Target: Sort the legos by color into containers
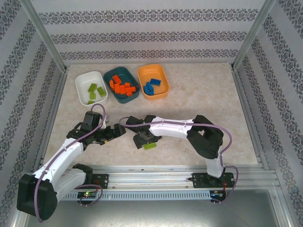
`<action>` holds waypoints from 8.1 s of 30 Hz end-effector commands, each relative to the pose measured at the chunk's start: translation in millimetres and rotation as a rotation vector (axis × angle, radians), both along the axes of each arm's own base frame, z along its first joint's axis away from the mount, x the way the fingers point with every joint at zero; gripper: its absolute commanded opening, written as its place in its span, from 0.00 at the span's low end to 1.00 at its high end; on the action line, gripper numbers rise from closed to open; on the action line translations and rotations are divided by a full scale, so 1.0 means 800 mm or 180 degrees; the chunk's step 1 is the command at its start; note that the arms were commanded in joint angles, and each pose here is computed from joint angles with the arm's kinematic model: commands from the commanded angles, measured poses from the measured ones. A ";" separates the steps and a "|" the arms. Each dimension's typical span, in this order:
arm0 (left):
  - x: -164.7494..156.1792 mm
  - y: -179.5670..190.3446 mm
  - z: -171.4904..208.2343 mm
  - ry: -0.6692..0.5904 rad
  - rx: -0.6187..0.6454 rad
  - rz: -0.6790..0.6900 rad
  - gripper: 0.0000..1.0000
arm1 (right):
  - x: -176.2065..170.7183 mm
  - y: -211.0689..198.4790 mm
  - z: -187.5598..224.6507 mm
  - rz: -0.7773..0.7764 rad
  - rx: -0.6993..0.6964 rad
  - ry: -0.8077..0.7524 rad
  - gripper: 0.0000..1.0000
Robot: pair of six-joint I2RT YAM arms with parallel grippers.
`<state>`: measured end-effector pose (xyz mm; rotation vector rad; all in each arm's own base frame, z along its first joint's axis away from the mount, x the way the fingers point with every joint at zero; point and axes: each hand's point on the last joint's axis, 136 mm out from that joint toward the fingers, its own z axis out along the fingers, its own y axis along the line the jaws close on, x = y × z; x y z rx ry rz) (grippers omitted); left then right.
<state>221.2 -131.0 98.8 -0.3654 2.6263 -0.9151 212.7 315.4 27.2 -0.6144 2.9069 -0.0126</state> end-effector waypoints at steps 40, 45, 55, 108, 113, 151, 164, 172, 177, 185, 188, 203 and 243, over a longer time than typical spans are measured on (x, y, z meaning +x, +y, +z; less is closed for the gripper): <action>0.001 -0.003 0.019 -0.0088 -0.0098 -0.0103 1.00 | 0.051 -0.038 0.081 -0.0521 0.0859 -0.0336 0.64; 0.008 -0.001 0.051 -0.0232 0.0053 -0.0266 1.00 | 0.055 -0.054 0.126 -0.0661 0.1243 -0.0413 0.64; 0.037 -0.016 0.108 -0.0807 0.0136 -0.0792 1.00 | 0.096 -0.111 0.234 -0.1169 0.2246 -0.0636 0.64; 0.201 -0.047 0.108 -0.1710 0.0339 -0.1002 1.00 | 0.478 -0.016 0.135 -0.1467 0.2826 -0.0464 0.65; 0.201 -0.046 0.109 -0.1704 0.0356 -0.0994 1.00 | 0.492 -0.016 0.121 -0.1572 0.2898 -0.0448 0.70; 0.134 -0.098 0.102 -0.0909 0.0735 -0.1563 1.00 | 0.218 -0.131 0.202 -0.1319 0.2495 -0.0887 0.98; 0.030 -0.099 0.038 -0.0321 0.0917 -0.1562 1.00 | 0.074 -0.180 0.160 -0.1351 0.2442 -0.0641 0.98; 0.012 -0.088 0.003 -0.0153 0.1167 -0.1545 0.97 | 0.036 -0.181 0.136 -0.1363 0.2457 -0.0458 0.98; 0.014 -0.088 -0.008 -0.0124 0.1295 -0.1534 0.95 | 0.027 -0.179 0.121 -0.1349 0.2408 -0.0402 0.98; 0.019 -0.107 -0.031 -0.0026 0.1357 -0.1595 0.86 | 0.035 -0.170 0.110 -0.1360 0.2402 -0.0323 0.98; 0.020 -0.112 -0.043 0.0031 0.1433 -0.1632 0.82 | 0.039 -0.165 0.108 -0.1347 0.2396 -0.0292 0.98; 0.025 -0.120 -0.079 0.0193 0.1873 -0.1728 0.66 | 0.038 -0.163 0.097 -0.1336 0.2324 -0.0231 0.98; 0.138 0.013 0.091 -0.0522 -0.0167 0.0090 0.31 | 0.033 -0.161 0.085 -0.1379 0.2323 -0.0186 0.98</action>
